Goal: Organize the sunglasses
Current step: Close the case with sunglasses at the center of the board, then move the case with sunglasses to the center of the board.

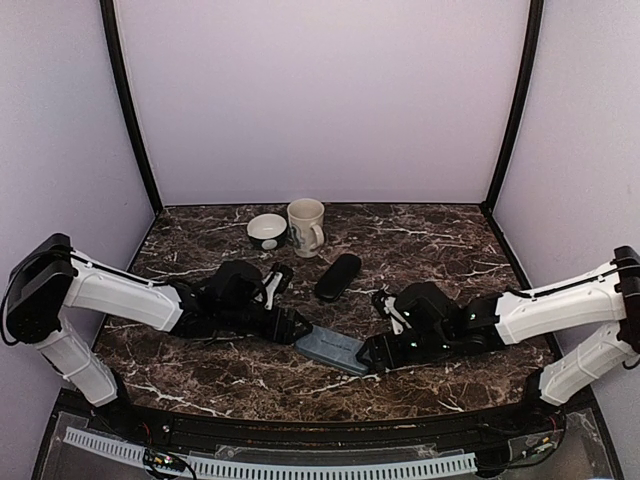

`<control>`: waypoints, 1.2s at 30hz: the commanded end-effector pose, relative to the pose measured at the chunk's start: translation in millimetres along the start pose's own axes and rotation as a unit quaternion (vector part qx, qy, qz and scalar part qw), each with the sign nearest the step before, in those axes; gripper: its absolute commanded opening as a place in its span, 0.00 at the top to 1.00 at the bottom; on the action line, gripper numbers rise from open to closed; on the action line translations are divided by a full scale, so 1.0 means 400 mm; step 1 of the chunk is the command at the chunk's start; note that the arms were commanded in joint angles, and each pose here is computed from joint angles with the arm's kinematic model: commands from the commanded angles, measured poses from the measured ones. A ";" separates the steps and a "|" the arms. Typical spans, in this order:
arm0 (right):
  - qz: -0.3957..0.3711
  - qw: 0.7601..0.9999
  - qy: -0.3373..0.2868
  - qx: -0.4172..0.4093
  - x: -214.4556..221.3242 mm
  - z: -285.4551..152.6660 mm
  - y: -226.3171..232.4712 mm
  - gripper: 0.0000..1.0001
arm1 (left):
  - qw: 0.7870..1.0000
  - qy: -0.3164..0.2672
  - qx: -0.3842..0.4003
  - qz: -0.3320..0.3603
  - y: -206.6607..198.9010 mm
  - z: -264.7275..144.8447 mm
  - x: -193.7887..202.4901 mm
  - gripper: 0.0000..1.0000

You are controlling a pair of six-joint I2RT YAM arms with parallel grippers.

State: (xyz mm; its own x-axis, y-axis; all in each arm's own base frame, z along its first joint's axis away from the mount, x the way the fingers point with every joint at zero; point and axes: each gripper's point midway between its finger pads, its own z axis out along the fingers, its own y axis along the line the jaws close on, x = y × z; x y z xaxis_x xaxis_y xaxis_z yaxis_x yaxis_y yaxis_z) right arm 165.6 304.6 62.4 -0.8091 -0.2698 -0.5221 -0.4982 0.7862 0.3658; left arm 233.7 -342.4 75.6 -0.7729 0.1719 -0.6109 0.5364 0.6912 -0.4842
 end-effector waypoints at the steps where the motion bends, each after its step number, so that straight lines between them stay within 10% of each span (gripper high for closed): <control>1: 0.057 0.998 0.006 -0.028 0.023 0.003 0.013 0.16 | 0.999 0.033 0.015 -0.015 -0.013 0.008 0.016 0.27; 36: 0.024 0.999 -0.030 -0.031 -0.218 0.160 0.003 0.35 | 0.993 0.009 0.011 -0.119 0.081 0.048 -0.016 0.58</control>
State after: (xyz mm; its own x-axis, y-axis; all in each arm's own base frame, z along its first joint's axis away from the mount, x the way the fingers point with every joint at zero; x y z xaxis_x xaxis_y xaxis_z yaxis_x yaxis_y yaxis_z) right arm 253.7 350.2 40.3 -0.8524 -0.1744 -0.4929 -0.4108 0.8065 0.4252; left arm 262.9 -322.0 39.4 -0.8954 0.0094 -0.4452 0.3060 0.7394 -0.5997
